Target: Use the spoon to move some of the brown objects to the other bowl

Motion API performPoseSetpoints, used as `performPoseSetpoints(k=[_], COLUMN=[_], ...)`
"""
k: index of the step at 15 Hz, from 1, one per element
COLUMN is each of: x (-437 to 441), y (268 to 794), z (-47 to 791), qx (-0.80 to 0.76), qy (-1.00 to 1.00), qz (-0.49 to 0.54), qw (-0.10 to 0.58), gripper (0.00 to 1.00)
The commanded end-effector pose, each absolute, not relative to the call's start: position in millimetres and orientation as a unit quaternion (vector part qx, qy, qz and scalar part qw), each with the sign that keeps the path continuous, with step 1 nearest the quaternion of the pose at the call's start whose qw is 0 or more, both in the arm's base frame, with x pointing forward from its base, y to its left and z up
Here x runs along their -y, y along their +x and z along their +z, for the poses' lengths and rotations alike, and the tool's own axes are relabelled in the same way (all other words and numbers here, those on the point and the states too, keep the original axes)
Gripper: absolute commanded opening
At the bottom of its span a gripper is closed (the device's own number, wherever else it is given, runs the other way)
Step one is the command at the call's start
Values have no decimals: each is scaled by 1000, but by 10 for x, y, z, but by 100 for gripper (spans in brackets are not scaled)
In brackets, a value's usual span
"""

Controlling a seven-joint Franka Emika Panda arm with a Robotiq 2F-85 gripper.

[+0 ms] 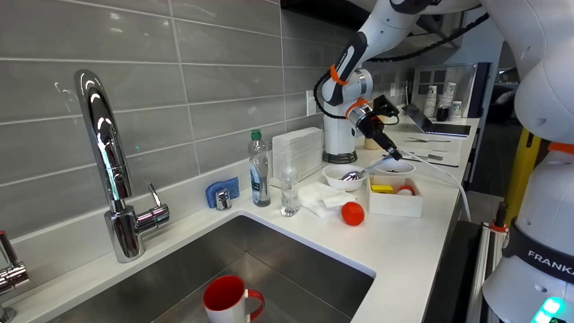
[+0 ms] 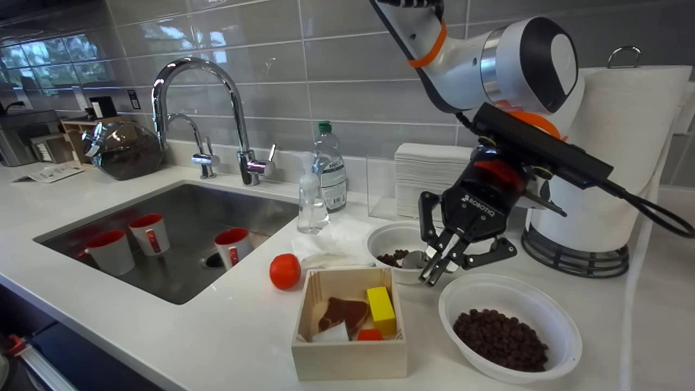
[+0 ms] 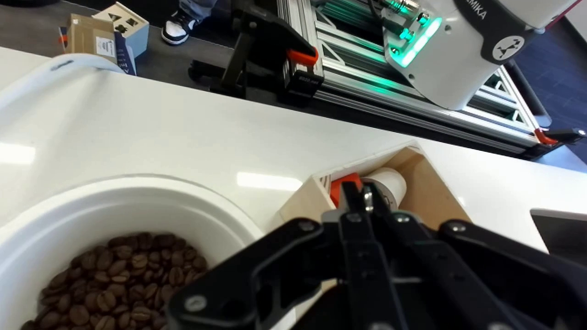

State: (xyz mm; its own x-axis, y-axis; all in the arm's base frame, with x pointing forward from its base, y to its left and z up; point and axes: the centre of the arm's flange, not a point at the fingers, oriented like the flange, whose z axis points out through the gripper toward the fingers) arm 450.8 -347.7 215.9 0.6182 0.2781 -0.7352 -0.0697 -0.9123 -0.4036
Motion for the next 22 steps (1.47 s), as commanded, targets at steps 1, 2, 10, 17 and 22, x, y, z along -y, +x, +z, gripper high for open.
performPoseSetpoints(k=[1,2,10,17,22], x=[3376,3380,3414,3426,3450], y=[4399,4397,4442,4466,4371], z=[2202,2207,2239,2295,2487], qx=[49,48,32,27,5], qy=[-883,-884,-891,-894,-906], qz=[423,422,401,390,372], qw=[199,198,212,219,201], gripper=[1,1,43,96,100])
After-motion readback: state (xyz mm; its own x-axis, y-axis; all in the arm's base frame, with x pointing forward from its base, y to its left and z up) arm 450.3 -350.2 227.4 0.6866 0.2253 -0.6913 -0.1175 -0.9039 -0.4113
